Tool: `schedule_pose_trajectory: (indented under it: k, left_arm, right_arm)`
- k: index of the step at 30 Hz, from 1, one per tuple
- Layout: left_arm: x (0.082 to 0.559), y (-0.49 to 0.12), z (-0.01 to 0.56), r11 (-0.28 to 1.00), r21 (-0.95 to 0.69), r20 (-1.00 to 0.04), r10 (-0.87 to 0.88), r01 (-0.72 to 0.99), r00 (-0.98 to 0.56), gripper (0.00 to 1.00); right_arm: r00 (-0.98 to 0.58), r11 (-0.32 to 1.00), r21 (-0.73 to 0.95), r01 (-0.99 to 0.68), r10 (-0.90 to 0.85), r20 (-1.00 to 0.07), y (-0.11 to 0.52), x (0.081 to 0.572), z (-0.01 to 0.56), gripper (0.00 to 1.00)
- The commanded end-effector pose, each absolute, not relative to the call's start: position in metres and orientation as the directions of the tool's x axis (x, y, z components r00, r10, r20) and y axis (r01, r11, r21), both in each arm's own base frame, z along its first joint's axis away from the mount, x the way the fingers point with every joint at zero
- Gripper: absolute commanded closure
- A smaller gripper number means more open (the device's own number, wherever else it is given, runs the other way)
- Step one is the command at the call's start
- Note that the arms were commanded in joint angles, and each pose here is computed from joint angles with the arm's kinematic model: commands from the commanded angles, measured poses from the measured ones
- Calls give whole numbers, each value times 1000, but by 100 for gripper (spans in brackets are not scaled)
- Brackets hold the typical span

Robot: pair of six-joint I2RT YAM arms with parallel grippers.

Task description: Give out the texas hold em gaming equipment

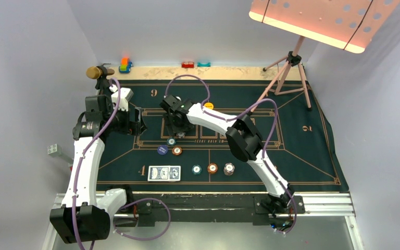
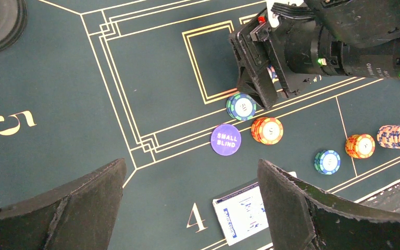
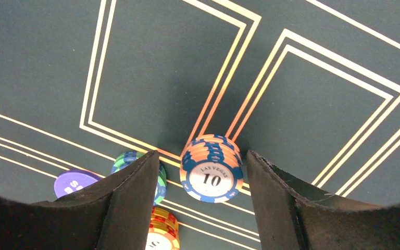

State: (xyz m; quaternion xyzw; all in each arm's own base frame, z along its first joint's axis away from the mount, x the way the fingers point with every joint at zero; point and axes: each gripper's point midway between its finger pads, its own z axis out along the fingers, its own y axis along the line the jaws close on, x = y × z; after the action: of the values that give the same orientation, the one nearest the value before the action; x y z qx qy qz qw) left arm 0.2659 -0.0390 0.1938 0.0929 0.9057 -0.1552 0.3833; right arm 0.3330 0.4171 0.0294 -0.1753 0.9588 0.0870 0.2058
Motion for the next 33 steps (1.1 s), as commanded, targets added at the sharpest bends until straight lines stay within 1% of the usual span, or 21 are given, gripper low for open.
schedule_pose_trajectory:
  k: [1,4,7,9,11,12,14,18,20,25,33]
  left_arm:
    - [269,-38,200,933,-194,-751,57,303,-658,0]
    - [269,-38,200,934,-194,-750,56,301,-659,0]
    - [269,-38,200,934,-192,-752,56,300,-657,0]
    - [268,-38,201,934,-192,-753,57,302,-655,0]
    - [268,-38,201,933,-193,-754,57,303,-655,0]
    - [268,-38,201,934,-193,-753,57,302,-655,0]
    - [268,-38,201,933,-192,-754,58,304,-654,0]
    - [268,-38,201,932,-194,-753,58,305,-655,0]
    - [268,-38,200,932,-193,-752,59,306,-657,0]
    - [268,-38,200,933,-192,-751,59,304,-657,0]
    - [269,-38,199,934,-194,-748,58,301,-661,0]
  right_arm:
    - [-812,922,83,-378,-287,-509,401,343,91,34]
    - [-799,930,88,-356,-254,-544,377,344,124,33]
    - [-786,938,92,-333,-223,-577,347,332,154,30]
    - [-795,947,76,-313,-217,-567,323,316,155,27]
    - [-819,954,64,-291,-215,-532,299,294,147,23]
    - [-843,960,44,-275,-219,-492,282,278,131,22]
    - [-863,968,31,-249,-207,-461,258,256,120,19]
    - [-897,975,60,-215,-172,-408,225,215,106,16]
    - [-903,977,62,-202,-161,-398,214,203,102,15]
    - [-926,974,110,-200,-151,-347,203,176,90,13]
    - [-938,964,154,-216,-162,-305,210,159,75,12]
